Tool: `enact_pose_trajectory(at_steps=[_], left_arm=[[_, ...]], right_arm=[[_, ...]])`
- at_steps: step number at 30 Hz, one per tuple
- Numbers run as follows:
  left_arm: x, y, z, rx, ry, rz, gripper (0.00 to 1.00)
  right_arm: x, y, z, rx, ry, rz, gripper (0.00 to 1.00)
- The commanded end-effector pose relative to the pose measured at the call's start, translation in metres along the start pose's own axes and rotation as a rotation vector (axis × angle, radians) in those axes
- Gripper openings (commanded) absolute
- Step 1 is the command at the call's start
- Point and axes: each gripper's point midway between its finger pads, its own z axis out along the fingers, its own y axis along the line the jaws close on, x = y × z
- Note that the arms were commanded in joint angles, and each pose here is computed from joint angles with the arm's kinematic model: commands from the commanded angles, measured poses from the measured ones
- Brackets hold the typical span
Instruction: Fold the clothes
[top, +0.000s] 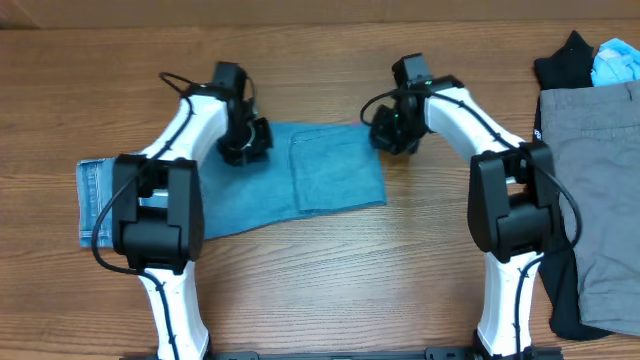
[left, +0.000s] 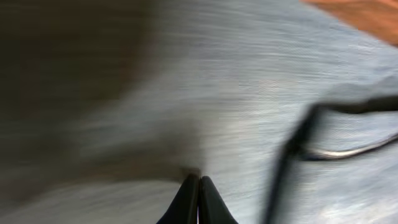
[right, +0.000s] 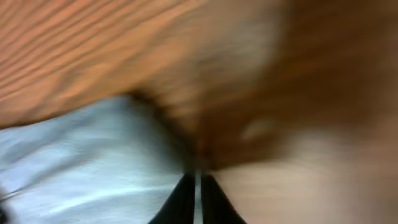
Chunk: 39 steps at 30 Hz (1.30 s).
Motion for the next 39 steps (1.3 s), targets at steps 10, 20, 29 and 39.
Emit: enact_pose_trajectory(at_steps=[10,20,29,39], left_arm=[[0.006,-0.03,-0.125,0.006,-0.127,0.108,1.0],[0.052,0.039,-0.126,-0.323,0.029,-0.008,1.0],[0.056,0.056,-0.129,-0.372,0.043,-0.059,1.0],[0.054,0.055,-0.128,-0.37,0.039,-0.056,1.0]], right_arm=[[0.004,-0.017,-0.143,0.098,-0.133,-0.154,1.0],[0.038,-0.007,-0.07,-0.115,0.072,-0.318,1.0],[0.061,-0.013,-0.016,-0.178,0.159,-0.315,1.0],[0.082,-0.007,0.002,-0.23,0.216,-0.302,1.0]])
